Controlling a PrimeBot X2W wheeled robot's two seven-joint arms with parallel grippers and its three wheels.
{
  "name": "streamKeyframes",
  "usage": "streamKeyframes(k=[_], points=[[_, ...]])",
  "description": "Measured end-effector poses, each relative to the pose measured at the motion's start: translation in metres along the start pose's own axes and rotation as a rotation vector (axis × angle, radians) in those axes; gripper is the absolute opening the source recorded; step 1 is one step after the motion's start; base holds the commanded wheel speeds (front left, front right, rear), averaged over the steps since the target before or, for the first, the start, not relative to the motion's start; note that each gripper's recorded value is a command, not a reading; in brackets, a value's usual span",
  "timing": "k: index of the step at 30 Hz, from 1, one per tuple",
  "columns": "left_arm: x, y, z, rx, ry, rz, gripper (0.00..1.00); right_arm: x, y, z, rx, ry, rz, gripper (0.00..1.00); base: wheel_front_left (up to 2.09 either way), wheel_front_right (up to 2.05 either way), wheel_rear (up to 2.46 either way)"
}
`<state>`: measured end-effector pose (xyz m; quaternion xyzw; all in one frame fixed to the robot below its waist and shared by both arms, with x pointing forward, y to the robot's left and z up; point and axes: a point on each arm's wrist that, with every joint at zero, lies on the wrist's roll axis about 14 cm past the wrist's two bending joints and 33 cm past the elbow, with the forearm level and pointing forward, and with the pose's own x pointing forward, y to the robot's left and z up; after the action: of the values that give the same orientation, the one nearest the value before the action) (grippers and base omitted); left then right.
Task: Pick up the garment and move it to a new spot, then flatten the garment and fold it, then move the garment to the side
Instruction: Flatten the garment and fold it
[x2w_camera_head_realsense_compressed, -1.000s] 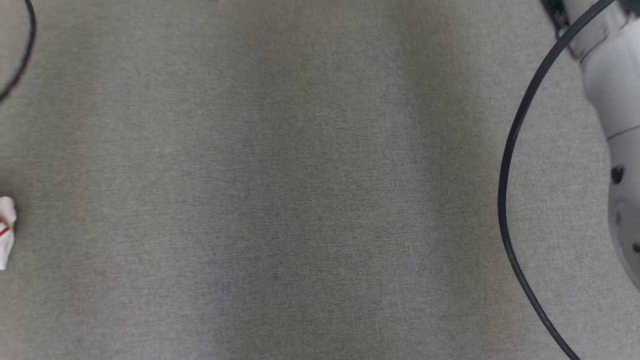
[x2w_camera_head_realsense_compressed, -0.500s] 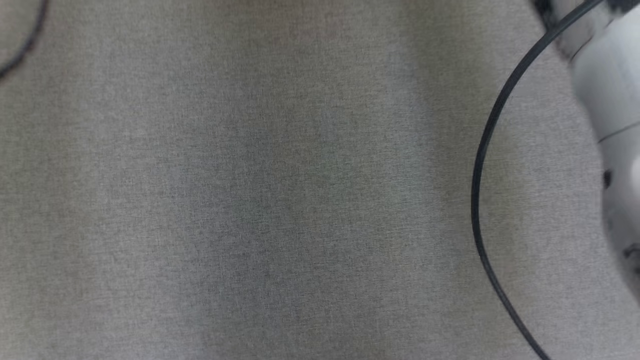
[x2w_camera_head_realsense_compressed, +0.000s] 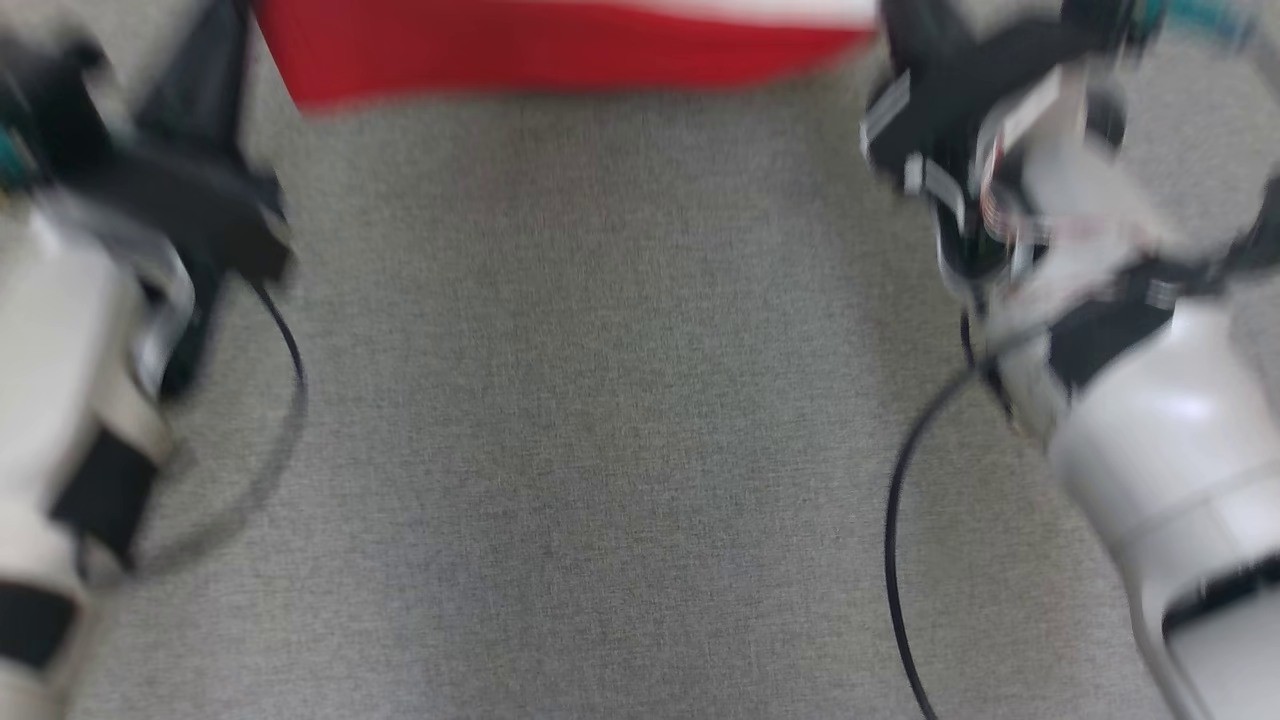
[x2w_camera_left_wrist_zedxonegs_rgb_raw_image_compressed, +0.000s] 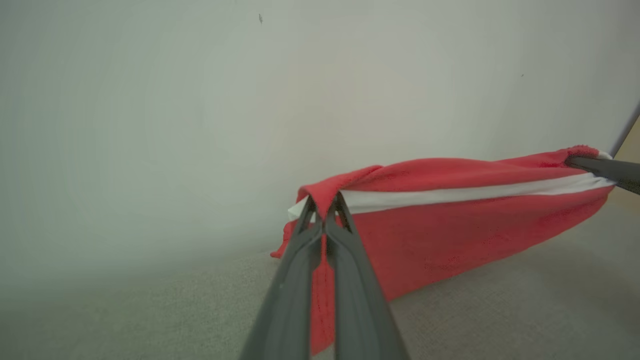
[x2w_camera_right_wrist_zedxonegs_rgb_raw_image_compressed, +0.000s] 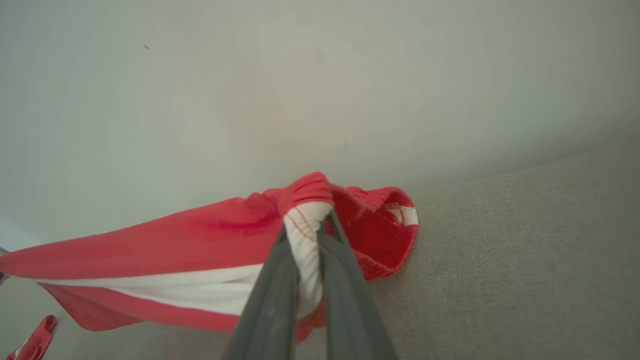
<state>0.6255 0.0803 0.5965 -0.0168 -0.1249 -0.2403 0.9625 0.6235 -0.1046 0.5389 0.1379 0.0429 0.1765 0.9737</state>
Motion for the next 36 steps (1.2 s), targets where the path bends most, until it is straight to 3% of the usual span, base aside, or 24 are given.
streamKeyframes(k=[13, 26, 36], points=[[-0.120, -0.060, -0.024, -0.191, 0.079, 0.071, 0.00, -0.106, 0.018, -0.069, 0.101, 0.085, 0.040, 0.00, 0.00, 0.00, 0.00], [-0.202, -0.096, -0.033, -0.255, 0.152, 0.148, 0.00, -0.193, 0.027, -0.099, 0.162, 0.113, 0.013, 0.00, 0.00, 0.00, 0.00], [-0.252, -0.101, -0.036, -0.253, 0.191, 0.247, 0.00, -0.246, 0.042, -0.123, 0.242, 0.185, -0.027, 0.00, 0.00, 0.00, 0.00]])
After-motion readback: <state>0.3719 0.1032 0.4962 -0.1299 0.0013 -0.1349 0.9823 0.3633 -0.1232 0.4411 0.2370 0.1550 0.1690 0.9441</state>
